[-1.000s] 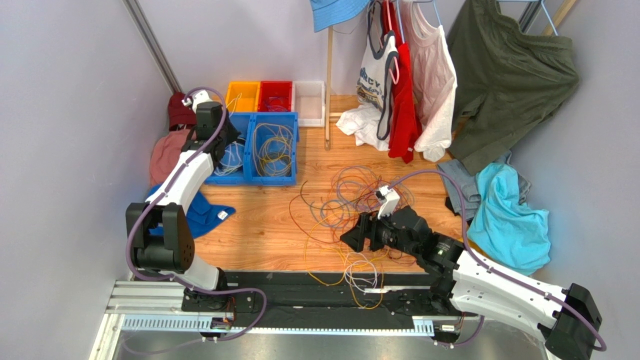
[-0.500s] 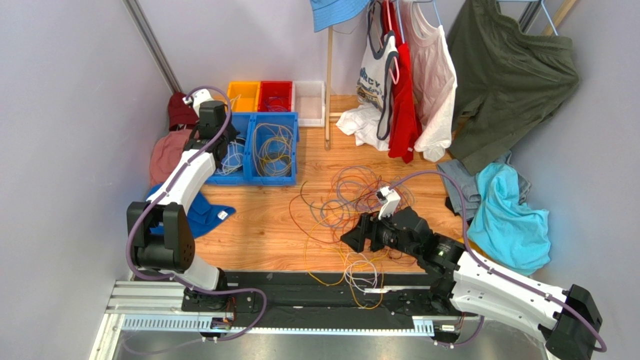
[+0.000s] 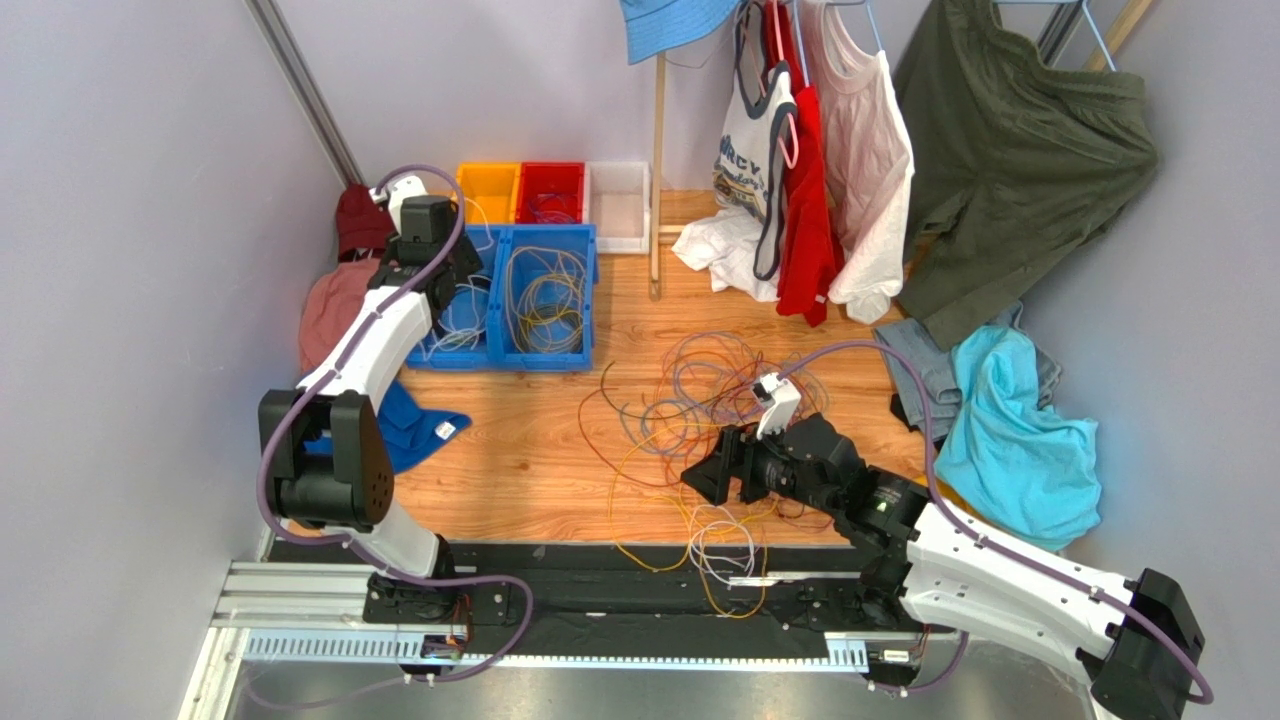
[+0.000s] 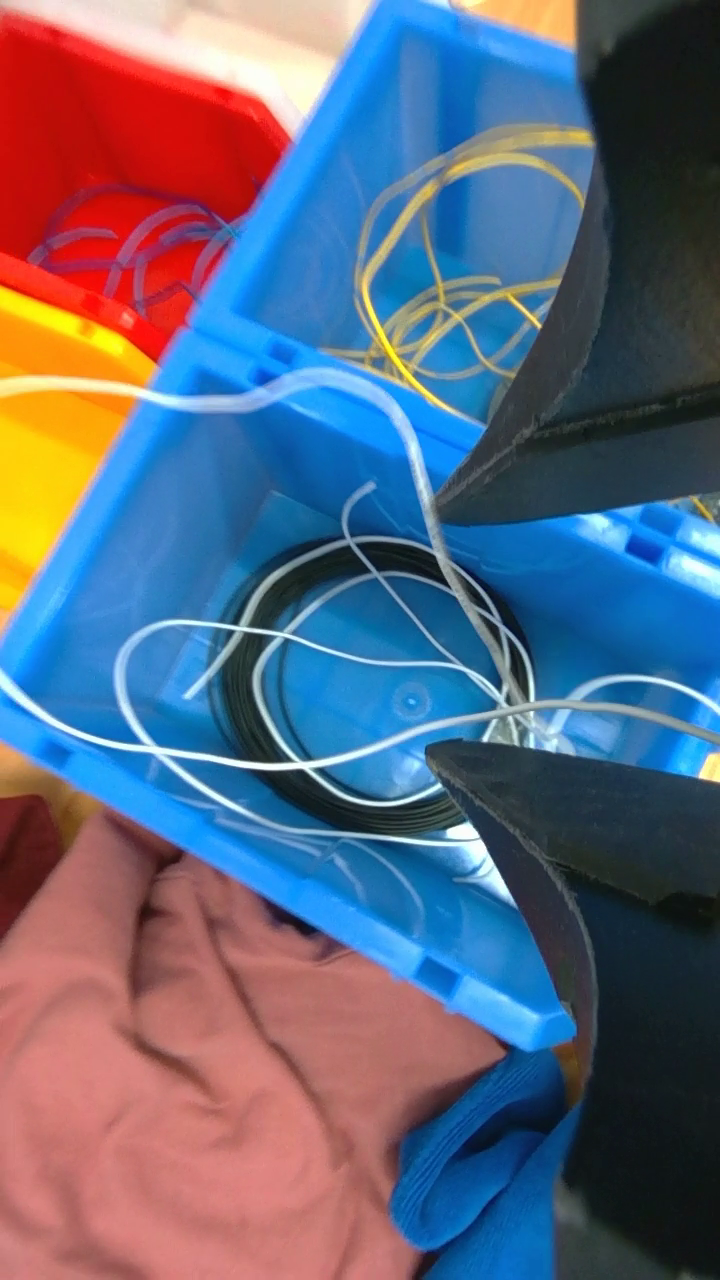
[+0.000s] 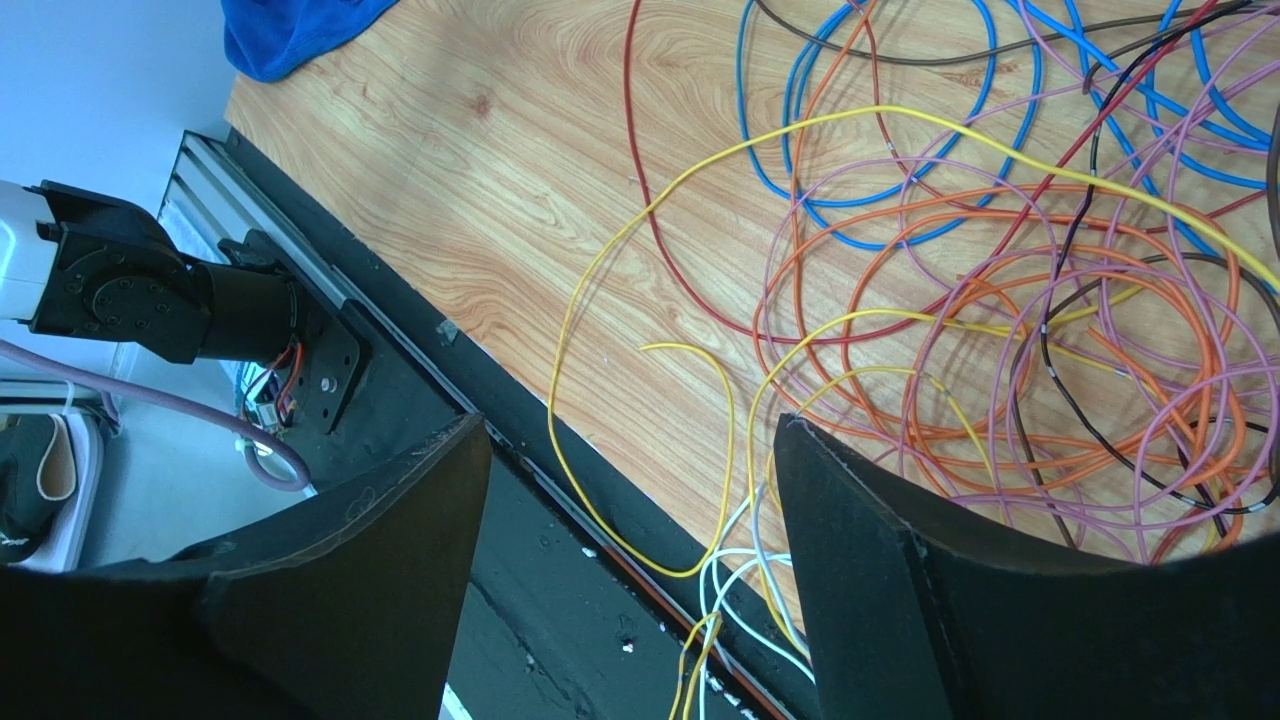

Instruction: Untangle the cables

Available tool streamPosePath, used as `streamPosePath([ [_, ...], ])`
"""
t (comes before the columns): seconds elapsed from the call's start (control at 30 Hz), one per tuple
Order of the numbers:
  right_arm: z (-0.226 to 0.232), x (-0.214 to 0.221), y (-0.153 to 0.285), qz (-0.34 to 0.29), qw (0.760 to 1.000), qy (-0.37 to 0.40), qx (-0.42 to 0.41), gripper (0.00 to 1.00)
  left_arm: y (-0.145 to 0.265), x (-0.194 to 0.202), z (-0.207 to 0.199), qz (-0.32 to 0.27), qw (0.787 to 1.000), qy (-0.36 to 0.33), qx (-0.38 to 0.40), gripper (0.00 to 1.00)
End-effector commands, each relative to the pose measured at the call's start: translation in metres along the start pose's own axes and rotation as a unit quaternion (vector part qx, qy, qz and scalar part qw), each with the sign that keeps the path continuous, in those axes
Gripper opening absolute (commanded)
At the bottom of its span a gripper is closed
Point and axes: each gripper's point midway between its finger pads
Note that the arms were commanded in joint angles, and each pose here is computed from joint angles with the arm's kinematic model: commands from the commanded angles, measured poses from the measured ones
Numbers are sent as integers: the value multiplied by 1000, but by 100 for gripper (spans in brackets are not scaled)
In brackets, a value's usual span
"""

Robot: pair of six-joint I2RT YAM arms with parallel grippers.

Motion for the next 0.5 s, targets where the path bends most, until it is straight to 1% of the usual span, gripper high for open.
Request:
streamPosePath([
  [0.0,5,-8,-2,-18,1000,0,-11,73,32,-46,-3,-43,999,8,10,66],
  [0.03,5,-7,-4,-16,1000,-1,-9,73,40,-52,-2,-51,999,12,13,66],
  [0.13,7,-6,-6,-13,1000,-2,-14,73,48,-50,0,-40,999,4,14,71],
  [0.17,7,-6,-6,-12,1000,-3,-15,73,47,-49,2,-34,999,-6,9,99],
  [0.23,9,-5,-7,-9,1000,-3,-19,73,39,-39,7,2,999,-30,-13,99],
  [0.33,11,-4,-8,-7,1000,-8,-24,73,30,-32,11,34,998,-42,-42,99],
  [0.47,11,-4,-6,-7,1000,-9,-23,73,23,-39,9,8,999,-23,-41,99],
])
Point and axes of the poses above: each gripper's point midway between its finger pads, its own y axis back along the fingers, its own z axis along the line the jaws close on, x = y × z, and after that the axes turned 2 degrees about -y, right-handed
